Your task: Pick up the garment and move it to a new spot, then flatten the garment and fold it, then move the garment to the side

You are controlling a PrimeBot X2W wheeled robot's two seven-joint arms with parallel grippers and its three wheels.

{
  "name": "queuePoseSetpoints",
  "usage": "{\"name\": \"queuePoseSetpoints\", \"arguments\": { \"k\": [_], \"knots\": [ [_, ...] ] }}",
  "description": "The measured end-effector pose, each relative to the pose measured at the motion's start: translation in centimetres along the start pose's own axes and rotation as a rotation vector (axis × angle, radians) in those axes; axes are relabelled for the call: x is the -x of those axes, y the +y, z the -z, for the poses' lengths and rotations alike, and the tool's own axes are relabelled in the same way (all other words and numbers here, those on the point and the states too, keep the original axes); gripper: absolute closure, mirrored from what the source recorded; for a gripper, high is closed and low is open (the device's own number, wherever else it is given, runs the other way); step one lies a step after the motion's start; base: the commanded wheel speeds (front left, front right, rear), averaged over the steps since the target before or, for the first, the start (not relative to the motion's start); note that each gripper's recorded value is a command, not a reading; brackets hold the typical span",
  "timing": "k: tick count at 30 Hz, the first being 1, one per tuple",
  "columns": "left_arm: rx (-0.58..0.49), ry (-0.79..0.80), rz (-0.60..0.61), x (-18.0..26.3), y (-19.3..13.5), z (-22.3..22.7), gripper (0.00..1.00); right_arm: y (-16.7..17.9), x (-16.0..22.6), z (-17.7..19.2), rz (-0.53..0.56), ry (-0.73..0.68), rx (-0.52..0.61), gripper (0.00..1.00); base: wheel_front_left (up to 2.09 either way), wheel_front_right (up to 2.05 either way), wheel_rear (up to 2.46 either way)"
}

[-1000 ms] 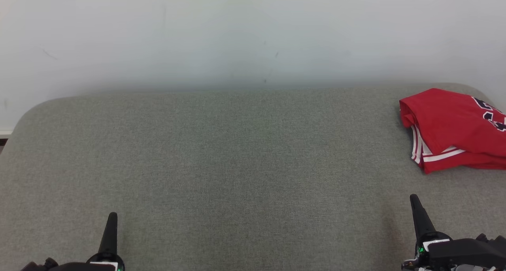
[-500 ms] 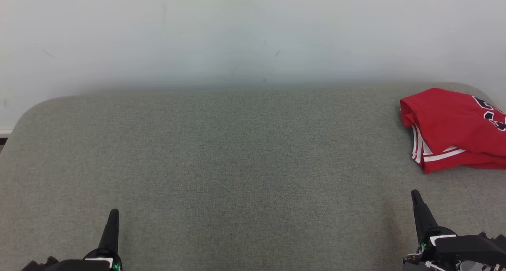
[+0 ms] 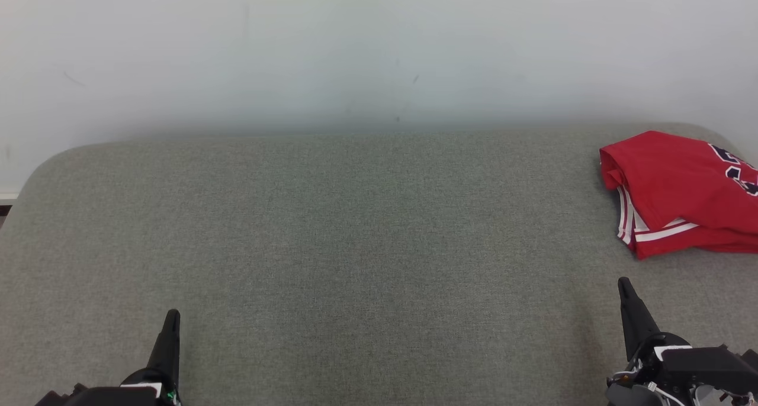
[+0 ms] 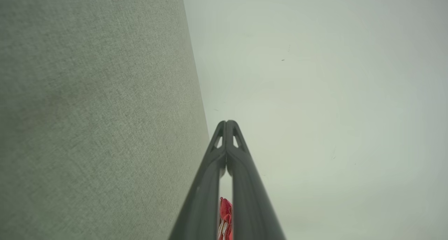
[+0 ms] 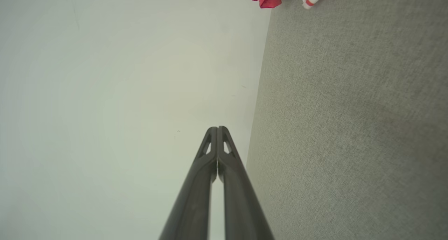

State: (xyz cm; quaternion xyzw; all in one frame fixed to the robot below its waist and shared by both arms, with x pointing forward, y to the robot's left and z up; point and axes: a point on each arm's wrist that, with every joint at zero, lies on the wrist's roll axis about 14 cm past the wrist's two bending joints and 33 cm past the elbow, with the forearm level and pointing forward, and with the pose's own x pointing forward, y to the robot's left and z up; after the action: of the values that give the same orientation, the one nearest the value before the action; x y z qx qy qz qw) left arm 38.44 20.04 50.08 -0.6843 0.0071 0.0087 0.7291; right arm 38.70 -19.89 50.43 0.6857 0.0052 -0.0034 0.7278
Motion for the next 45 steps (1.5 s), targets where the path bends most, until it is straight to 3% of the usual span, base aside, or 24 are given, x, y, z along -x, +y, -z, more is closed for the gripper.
{"name": "queuePoseSetpoints", "arguments": {
  "k": [10, 45],
  "knots": [
    [0.062, 0.004, 0.014, -0.31, -0.38, 0.02, 1.00, 0.10, -0.09, -0.13, -0.006, -0.001, -0.059, 1.00, 0.00, 0.00, 0.00],
    [0.063, 0.004, 0.014, -0.32, -0.39, 0.02, 1.00, 0.09, -0.08, -0.15, -0.006, -0.003, -0.064, 1.00, 0.00, 0.00, 0.00]
  ]
}}
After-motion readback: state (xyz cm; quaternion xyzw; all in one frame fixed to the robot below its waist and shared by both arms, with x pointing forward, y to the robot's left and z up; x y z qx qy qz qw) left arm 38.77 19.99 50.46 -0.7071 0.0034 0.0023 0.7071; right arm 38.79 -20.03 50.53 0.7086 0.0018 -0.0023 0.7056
